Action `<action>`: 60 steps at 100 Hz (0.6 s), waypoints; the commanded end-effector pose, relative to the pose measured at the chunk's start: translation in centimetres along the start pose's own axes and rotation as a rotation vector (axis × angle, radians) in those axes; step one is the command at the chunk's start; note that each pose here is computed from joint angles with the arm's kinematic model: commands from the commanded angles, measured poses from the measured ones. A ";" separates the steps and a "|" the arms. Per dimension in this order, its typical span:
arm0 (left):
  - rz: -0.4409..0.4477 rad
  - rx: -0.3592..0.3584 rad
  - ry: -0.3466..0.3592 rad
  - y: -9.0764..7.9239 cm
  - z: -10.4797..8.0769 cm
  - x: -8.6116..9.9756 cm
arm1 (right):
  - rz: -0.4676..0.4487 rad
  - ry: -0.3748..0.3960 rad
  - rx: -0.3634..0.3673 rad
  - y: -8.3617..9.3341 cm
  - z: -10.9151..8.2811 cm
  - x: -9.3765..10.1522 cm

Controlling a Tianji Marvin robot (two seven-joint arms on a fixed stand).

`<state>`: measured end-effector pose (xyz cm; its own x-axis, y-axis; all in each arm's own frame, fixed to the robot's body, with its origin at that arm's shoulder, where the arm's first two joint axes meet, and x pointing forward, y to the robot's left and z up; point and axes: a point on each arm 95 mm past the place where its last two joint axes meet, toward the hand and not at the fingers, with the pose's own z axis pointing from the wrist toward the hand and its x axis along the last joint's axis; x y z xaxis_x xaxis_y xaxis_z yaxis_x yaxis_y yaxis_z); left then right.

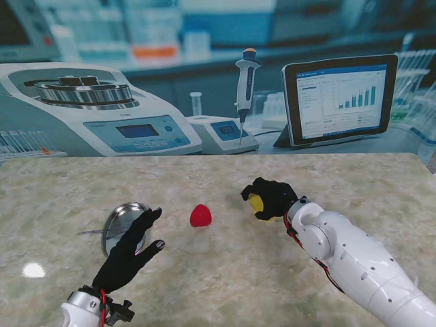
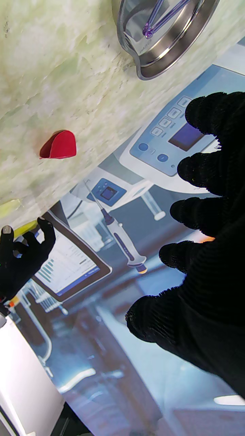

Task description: Line a culture dish with filter paper and press it flat with a glass rod

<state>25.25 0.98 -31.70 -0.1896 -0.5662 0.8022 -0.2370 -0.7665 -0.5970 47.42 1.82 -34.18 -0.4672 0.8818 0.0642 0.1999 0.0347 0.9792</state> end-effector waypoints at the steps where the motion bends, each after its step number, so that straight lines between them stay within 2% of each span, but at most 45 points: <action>1: -0.004 -0.006 -0.001 0.1 -0.1 0.0 | -0.001 0.026 0.020 -1.0 -0.7 1.1; 60: -0.001 -0.021 -0.003 0.6 -0.2 -0.2 | 0.027 0.176 -0.002 -2.6 -7.2 8.2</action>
<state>25.25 0.79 -31.96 -0.1896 -0.5667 0.8018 -0.2475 -0.7627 -0.5976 38.31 4.86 -34.01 -0.5850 0.8042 0.1053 0.1907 0.0102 0.9816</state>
